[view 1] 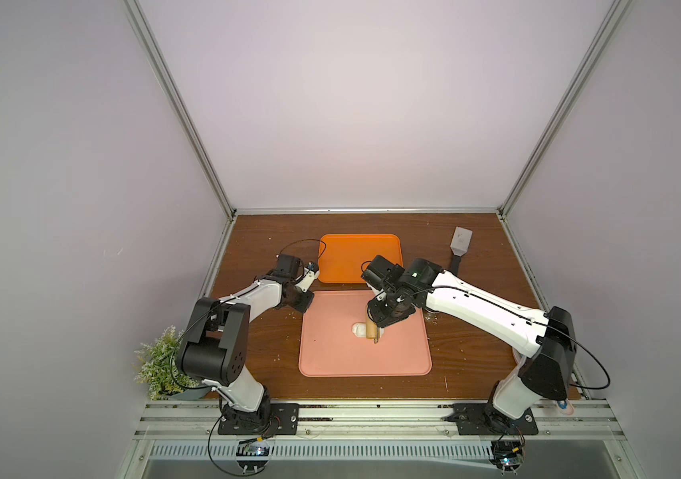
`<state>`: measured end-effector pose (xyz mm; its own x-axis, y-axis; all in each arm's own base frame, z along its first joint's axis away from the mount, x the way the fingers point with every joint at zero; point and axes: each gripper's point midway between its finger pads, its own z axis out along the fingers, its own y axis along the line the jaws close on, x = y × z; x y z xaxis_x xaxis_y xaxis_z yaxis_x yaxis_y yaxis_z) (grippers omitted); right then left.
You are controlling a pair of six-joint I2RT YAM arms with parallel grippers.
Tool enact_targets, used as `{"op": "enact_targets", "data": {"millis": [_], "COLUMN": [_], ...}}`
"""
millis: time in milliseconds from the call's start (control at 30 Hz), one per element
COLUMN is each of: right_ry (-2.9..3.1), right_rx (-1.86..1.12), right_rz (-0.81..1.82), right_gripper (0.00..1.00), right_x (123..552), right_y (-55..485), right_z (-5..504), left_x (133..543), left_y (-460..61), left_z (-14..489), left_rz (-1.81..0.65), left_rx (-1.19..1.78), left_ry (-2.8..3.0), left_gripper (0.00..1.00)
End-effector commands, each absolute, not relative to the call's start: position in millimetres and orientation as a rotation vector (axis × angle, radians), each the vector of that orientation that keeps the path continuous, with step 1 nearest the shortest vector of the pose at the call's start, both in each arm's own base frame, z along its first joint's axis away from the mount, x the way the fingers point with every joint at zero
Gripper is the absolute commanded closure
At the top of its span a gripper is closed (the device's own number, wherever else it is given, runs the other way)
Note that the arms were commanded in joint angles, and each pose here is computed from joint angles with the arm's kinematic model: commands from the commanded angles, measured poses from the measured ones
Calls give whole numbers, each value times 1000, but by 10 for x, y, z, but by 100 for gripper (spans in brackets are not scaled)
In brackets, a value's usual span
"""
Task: Roll out the dumpling wrappers from the dough
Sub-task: Flatten out the dough on the work surface.
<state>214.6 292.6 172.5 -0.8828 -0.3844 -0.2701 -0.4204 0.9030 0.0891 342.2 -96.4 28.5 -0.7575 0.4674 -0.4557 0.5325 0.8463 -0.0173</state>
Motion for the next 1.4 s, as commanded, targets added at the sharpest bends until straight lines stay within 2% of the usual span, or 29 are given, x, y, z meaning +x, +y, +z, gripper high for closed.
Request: {"op": "enact_targets", "data": {"millis": [0, 100, 367, 1200, 1367], "right_ry": [2891, 2906, 2945, 3067, 3049], "right_rx": [-567, -537, -534, -542, -528], "right_rz": [152, 134, 39, 201, 163], "right_gripper": [100, 100, 100, 100, 100], "right_x": [2186, 2226, 2280, 2261, 2318], "right_y": [2879, 2826, 2737, 2925, 2890], "right_z": [1432, 1320, 992, 300, 257], "left_x": [3140, 3115, 3042, 2978, 2985], "left_y": [-1030, -1029, -1009, -1043, -1036], "left_z": [85, 51, -21, -151, -163], "left_rz": [-267, -272, -274, -318, -313], "left_rx": [855, 862, 872, 871, 863], "left_ry": [2636, 2646, 2662, 2687, 2694], "left_gripper": [94, 100, 100, 100, 100]}}
